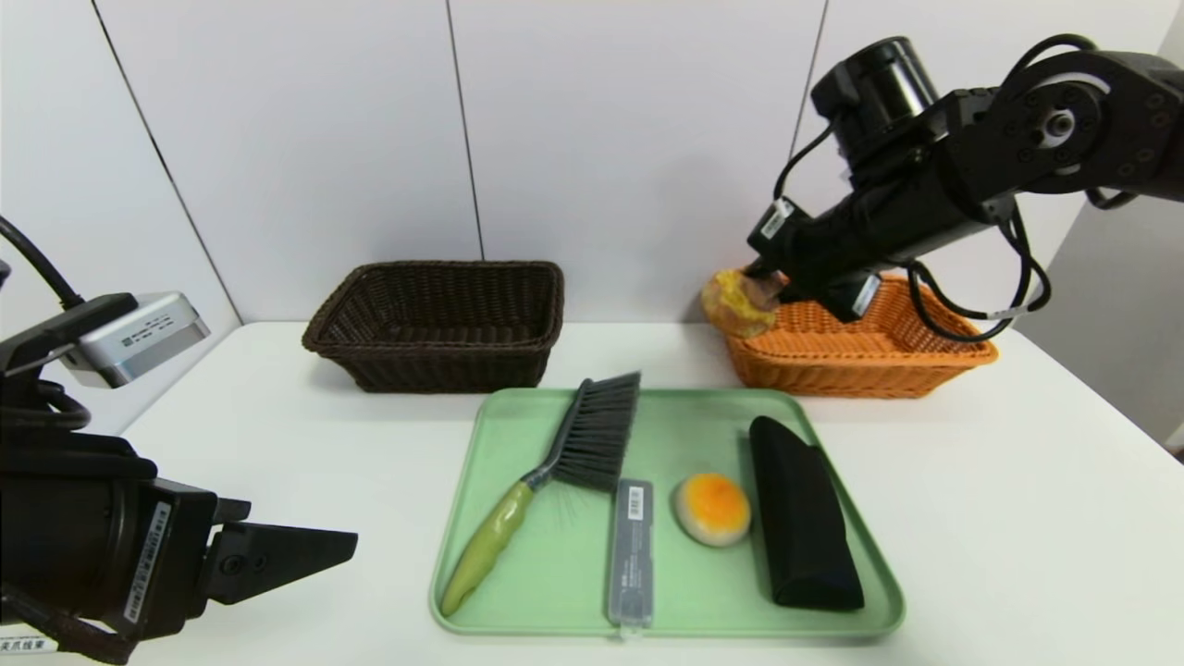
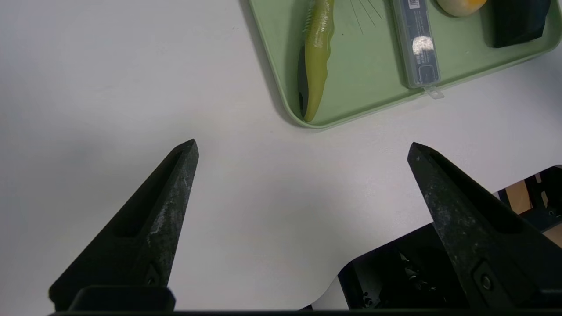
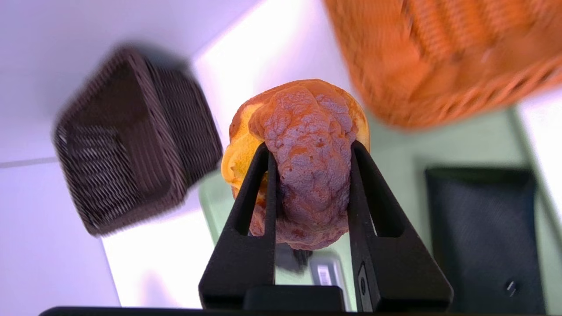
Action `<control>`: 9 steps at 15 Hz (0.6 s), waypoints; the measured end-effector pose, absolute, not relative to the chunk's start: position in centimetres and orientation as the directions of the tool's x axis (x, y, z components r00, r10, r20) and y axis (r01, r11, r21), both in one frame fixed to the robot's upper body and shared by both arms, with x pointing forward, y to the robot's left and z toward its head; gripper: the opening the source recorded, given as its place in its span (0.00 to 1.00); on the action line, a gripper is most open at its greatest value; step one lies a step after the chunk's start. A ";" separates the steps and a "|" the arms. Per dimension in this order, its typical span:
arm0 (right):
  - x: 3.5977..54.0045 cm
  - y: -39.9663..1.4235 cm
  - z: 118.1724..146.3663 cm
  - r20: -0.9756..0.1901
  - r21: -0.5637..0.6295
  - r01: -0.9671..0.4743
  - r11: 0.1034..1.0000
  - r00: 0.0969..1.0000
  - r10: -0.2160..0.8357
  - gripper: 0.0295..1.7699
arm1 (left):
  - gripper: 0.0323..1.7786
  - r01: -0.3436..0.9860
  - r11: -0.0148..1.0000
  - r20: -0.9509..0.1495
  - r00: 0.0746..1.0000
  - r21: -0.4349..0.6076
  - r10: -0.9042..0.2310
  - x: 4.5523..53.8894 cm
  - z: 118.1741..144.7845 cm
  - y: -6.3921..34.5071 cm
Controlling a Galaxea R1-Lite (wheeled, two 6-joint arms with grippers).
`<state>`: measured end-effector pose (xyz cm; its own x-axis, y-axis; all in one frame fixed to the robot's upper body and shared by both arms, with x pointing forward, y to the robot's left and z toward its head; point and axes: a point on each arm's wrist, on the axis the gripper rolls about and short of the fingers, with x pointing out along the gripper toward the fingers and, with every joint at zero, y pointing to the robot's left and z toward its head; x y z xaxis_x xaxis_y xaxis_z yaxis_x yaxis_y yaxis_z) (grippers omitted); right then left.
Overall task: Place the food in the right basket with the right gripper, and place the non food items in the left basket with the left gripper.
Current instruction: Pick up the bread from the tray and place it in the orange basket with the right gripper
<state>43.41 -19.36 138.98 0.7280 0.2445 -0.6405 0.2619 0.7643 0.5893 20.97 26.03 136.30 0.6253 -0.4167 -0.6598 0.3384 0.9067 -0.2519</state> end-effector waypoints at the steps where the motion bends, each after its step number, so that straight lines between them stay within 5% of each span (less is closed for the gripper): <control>1: 44.0 -20.7 139.4 -0.617 0.605 0.261 0.752 0.750 0.237 0.24 | 0.95 0.339 0.906 -0.661 0.624 -0.252 -0.418 21.0 136.3 26.0; 5: 46.8 -26.7 139.0 -0.587 0.642 0.327 0.693 0.792 0.171 0.24 | 0.95 0.341 0.906 -0.661 0.623 -0.252 -0.418 21.0 136.3 26.0; 9: 50.0 -30.1 135.5 -0.633 0.618 0.413 0.668 0.766 0.112 0.22 | 0.95 0.342 0.905 -0.660 0.623 -0.251 -0.419 21.3 136.2 25.8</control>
<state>49.96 -30.07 135.50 0.7661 0.1117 -0.6329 0.4135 0.6683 0.6184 21.26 25.84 136.25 0.6232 -0.4189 -0.6604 0.3422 0.9054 -0.2514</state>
